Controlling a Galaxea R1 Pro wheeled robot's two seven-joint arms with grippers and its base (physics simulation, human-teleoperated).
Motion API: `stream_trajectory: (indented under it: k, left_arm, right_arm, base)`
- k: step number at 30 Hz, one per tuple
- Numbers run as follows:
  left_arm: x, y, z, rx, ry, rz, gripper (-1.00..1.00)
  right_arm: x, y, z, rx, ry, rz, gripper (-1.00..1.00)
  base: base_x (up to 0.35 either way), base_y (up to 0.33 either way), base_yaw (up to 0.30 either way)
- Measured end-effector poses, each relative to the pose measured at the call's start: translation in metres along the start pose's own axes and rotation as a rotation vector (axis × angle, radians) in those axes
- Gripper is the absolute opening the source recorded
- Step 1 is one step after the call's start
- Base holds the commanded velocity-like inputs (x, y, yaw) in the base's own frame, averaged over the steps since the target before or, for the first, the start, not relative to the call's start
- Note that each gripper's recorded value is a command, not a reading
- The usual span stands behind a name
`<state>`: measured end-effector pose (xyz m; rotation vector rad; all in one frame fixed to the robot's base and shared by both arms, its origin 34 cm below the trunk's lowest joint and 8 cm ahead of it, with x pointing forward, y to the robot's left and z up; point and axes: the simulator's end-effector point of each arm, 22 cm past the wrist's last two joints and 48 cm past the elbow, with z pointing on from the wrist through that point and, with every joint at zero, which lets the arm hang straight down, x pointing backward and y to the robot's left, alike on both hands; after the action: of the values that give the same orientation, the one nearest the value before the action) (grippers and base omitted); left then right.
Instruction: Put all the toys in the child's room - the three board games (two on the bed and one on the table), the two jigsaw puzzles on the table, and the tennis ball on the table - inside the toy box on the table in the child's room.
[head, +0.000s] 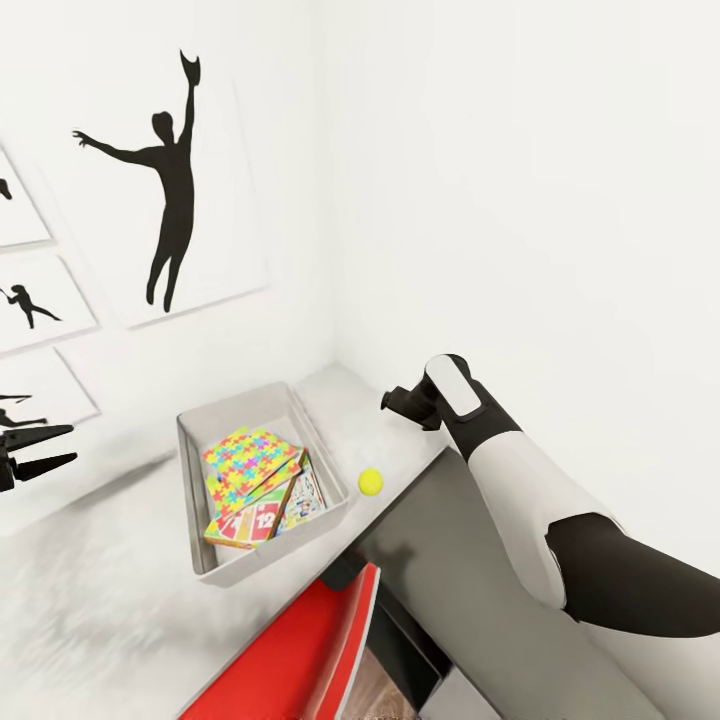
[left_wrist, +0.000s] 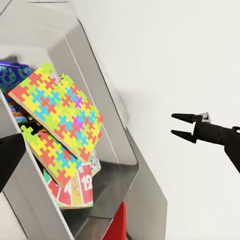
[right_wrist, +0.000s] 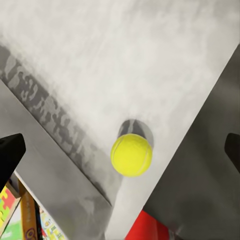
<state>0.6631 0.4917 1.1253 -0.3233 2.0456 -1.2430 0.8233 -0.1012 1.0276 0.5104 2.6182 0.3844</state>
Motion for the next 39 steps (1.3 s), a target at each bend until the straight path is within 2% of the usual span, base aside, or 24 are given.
stream_trajectory:
  k: [24, 35, 39]
  left_arm:
    - [0.001, 0.015, 0.005, -0.016, 0.010, -0.018, 1.00]
    - [0.003, 0.017, 0.011, -0.016, 0.025, -0.008, 1.00]
    - [0.004, 0.019, 0.013, -0.019, 0.029, -0.011, 1.00]
  right_arm:
    - [0.010, -0.008, 0.024, 0.013, 0.033, 0.001, 1.00]
    - [0.012, 0.004, 0.034, -0.049, 0.040, 0.000, 1.00]
    - [0.014, 0.011, 0.038, -0.069, 0.040, -0.021, 1.00]
  base:
    - [0.000, 0.000, -0.088]
    - [0.000, 0.000, -0.074]
    - [0.000, 0.000, -0.068]
